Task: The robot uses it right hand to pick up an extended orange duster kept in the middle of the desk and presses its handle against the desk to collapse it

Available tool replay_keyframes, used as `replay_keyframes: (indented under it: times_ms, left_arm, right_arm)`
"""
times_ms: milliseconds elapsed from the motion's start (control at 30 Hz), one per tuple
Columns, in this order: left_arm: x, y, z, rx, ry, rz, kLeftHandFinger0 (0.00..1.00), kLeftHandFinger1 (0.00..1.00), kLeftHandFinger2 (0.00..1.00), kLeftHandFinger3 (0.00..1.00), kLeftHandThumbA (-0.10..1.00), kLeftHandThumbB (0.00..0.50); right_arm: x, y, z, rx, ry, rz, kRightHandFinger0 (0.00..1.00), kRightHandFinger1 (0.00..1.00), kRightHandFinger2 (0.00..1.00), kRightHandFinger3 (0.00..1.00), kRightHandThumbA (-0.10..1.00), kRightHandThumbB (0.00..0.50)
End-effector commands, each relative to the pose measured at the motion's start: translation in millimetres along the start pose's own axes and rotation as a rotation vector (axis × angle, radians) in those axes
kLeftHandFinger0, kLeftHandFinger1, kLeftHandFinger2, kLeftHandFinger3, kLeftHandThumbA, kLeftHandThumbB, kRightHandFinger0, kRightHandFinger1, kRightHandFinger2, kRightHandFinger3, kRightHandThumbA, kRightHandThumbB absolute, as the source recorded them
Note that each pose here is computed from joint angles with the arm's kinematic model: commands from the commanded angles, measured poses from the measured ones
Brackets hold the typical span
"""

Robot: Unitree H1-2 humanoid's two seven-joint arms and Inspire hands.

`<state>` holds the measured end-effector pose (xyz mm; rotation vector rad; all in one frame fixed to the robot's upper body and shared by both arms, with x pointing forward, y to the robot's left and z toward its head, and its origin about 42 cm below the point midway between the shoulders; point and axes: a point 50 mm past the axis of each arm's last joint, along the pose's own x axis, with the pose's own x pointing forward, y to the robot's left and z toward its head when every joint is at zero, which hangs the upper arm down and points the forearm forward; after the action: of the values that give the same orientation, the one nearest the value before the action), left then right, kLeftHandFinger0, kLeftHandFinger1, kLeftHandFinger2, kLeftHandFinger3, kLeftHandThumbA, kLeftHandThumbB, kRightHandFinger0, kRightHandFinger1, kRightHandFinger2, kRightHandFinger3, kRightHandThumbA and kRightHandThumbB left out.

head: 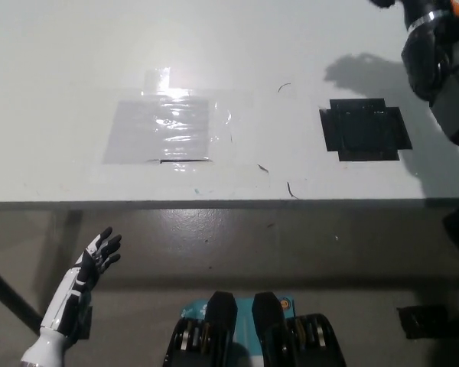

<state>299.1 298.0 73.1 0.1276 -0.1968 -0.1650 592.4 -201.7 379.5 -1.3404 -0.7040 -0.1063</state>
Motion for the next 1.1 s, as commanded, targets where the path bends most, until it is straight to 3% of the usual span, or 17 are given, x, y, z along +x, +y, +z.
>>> replay_keyframes:
  times_ms: [0,33,133,233,300,333,400,467,500,600,633,700,967,1067]
  left_arm:
    - [7.1,4.7,12.0,0.03,-0.071,-0.015,1.0,1.0,0.98,1.0,1.0,0.301]
    - [7.5,4.8,13.1,0.03,-0.076,-0.015,1.0,1.0,0.98,1.0,1.0,0.282]
    - [8.9,5.4,14.0,0.031,-0.079,-0.022,1.0,1.0,0.97,1.0,1.0,0.282]
    - [10.6,5.4,15.0,0.031,-0.084,-0.021,1.0,1.0,0.97,1.0,1.0,0.278]
    - [10.3,6.5,15.4,0.036,-0.083,-0.018,1.0,1.0,0.97,1.0,1.0,0.281]
    - [10.5,6.3,14.9,0.031,-0.083,-0.018,1.0,1.0,0.97,1.0,1.0,0.281]
    - [9.0,5.9,14.4,0.03,-0.081,-0.016,1.0,1.0,0.97,1.0,1.0,0.279]
    - [9.3,6.0,14.9,0.032,-0.082,-0.015,1.0,1.0,0.97,1.0,1.0,0.28]
    - [10.3,6.6,15.3,0.035,-0.083,-0.015,1.0,1.0,0.96,1.0,1.0,0.279]
    - [10.6,6.8,15.4,0.036,-0.084,-0.015,1.0,1.0,0.96,1.0,1.0,0.277]
    - [9.3,7.2,14.4,0.031,-0.081,-0.014,1.0,1.0,0.96,1.0,1.0,0.278]
    - [10.7,7.5,15.5,0.036,-0.084,-0.02,1.0,1.0,0.96,1.0,1.0,0.266]
    - [9.3,6.6,14.7,0.032,-0.082,-0.018,1.0,1.0,0.96,1.0,1.0,0.253]
    - [8.3,6.6,14.2,0.037,-0.078,-0.008,1.0,1.0,0.95,1.0,1.0,0.273]
  right_arm:
    - [5.7,-6.4,2.2,-0.139,-0.099,0.048,0.0,0.14,0.49,0.36,-0.1,0.206]
    - [-1.7,5.5,4.9,-0.135,-0.118,0.088,0.0,0.09,0.45,0.34,-0.1,0.212]
    - [-11.5,21.5,6.7,-0.121,-0.102,0.144,0.0,0.1,0.47,0.37,-0.1,0.197]
    - [-19.2,32.0,8.1,-0.102,-0.098,0.17,0.0,0.03,0.45,0.41,-0.1,0.219]
    - [-24.0,41.1,9.2,-0.066,-0.055,0.215,0.0,0.05,0.47,0.43,-0.1,0.205]
    - [-27.3,47.3,9.3,-0.053,-0.028,0.257,0.0,0.06,0.47,0.47,-0.1,0.172]
    - [-32.4,57.6,8.2,-0.044,0.027,0.372,0.08,0.15,0.43,0.45,-0.1,0.13]
    - [-35.1,61.0,6.6,-0.035,0.055,0.4,0.01,0.12,0.38,0.43,-0.1,0.158]
    - [-36.1,63.1,5.2,-0.023,0.099,0.423,0.12,0.26,0.51,0.49,-0.1,0.187]
    - [-35.8,63.3,5.2,-0.019,0.106,0.43,0.11,0.26,0.45,0.44,-0.1,0.193]
    - [-25.4,56.1,0.7,0.001,0.205,0.653,1.0,1.0,1.0,1.0,0.65,0.48]
    - [-17.2,46.4,-0.4,0.043,0.226,0.667,1.0,1.0,1.0,1.0,0.71,0.5]
    - [5.3,19.9,1.2,0.149,0.251,0.669,1.0,1.0,1.0,1.0,0.72,0.5]
    - [19.9,-0.6,1.3,0.19,0.243,0.657,1.0,1.0,1.0,1.0,0.71,0.5]
